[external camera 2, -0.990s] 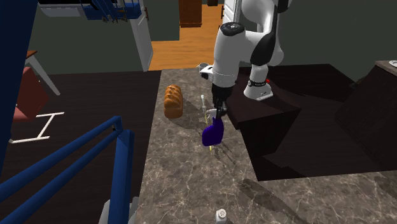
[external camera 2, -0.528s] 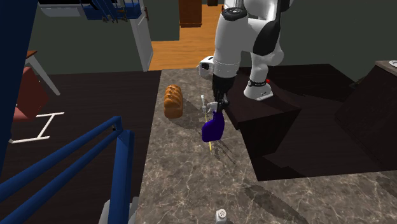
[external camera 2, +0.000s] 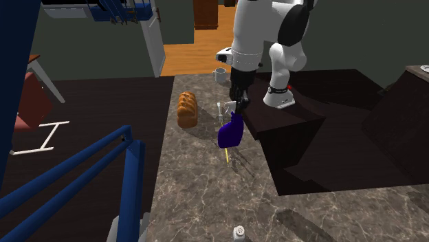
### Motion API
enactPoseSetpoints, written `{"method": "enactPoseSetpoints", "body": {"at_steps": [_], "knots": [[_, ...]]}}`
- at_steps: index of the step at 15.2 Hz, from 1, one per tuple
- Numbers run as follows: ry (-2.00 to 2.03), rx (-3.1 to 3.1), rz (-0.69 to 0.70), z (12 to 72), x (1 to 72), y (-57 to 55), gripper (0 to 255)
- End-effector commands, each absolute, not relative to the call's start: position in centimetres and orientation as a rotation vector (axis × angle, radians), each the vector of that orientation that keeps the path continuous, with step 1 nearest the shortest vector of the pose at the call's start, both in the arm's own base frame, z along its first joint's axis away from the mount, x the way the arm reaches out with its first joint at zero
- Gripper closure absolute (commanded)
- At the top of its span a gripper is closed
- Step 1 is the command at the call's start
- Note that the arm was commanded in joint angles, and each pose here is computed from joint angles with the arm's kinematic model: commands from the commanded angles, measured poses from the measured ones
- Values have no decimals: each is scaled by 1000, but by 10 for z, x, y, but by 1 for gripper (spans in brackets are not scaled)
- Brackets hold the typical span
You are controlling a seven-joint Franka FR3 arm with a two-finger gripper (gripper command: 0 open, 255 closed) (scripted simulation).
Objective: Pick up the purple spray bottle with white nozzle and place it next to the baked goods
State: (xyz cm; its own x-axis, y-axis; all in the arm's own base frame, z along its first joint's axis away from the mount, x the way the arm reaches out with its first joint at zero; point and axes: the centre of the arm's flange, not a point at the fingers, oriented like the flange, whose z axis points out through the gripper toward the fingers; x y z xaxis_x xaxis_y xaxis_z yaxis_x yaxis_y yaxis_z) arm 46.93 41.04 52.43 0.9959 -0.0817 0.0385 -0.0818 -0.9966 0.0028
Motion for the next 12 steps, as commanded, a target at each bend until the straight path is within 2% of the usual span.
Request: {"method": "enactPoseSetpoints", "body": {"at_steps": [1, 12], "knots": [[-128, 3134, 60, 535, 470, 409, 255], [-128, 3134, 60, 593, 470, 409, 255]]}}
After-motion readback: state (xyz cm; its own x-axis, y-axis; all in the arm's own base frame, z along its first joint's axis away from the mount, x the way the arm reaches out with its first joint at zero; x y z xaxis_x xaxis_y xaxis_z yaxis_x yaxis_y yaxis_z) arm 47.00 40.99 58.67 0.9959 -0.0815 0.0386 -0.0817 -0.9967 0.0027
